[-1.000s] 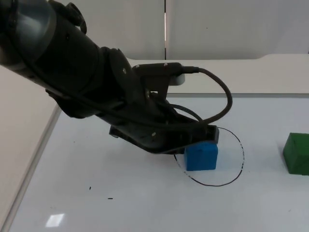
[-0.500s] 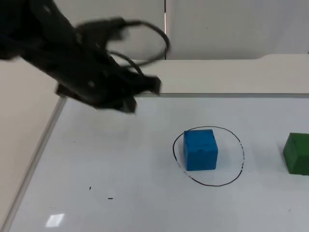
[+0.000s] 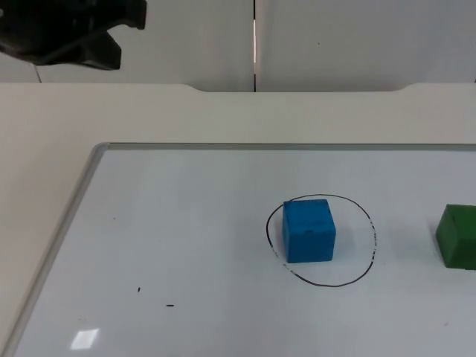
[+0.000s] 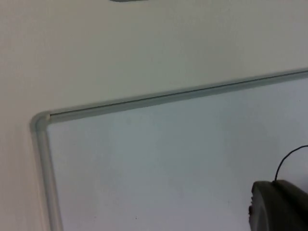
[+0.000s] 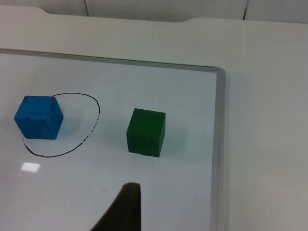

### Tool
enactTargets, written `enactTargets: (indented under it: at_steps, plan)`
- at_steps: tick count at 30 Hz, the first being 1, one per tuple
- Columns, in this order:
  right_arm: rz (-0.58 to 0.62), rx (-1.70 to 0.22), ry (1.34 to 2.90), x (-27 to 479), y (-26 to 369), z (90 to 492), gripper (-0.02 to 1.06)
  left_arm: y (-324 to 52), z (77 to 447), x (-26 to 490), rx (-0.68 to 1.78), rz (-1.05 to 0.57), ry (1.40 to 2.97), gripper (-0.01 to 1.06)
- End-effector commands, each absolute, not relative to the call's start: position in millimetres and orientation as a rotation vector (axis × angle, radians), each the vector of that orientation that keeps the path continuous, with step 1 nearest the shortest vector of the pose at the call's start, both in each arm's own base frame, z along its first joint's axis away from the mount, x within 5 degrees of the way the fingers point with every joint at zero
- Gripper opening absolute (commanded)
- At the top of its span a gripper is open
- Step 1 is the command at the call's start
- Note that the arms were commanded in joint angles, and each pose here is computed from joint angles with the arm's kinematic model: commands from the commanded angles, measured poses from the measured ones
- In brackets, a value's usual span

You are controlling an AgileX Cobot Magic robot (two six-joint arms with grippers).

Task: Push the two cubes into the marked area.

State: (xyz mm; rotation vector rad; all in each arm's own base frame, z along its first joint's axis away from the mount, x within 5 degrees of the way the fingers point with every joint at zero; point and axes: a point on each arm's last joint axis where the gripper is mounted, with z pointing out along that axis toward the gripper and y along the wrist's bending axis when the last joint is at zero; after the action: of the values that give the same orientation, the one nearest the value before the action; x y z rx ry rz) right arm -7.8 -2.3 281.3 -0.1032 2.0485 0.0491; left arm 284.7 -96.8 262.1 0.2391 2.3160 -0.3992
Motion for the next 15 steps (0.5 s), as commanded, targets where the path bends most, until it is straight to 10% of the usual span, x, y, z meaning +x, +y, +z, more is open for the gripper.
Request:
enactTargets:
  at_steps: [1, 15]
  plan:
    - [0.044, -0.094, 2.044, -7.2, -2.5, 280.2, 1.05, -92.2, 263.0, 275.6, 0.226, -0.386, 2.302, 0.00]
    - [0.042, -0.096, 2.044, -7.2, -2.5, 280.2, 1.05, -66.7, 316.9, 224.8, 0.178, -0.269, 2.132, 0.00]
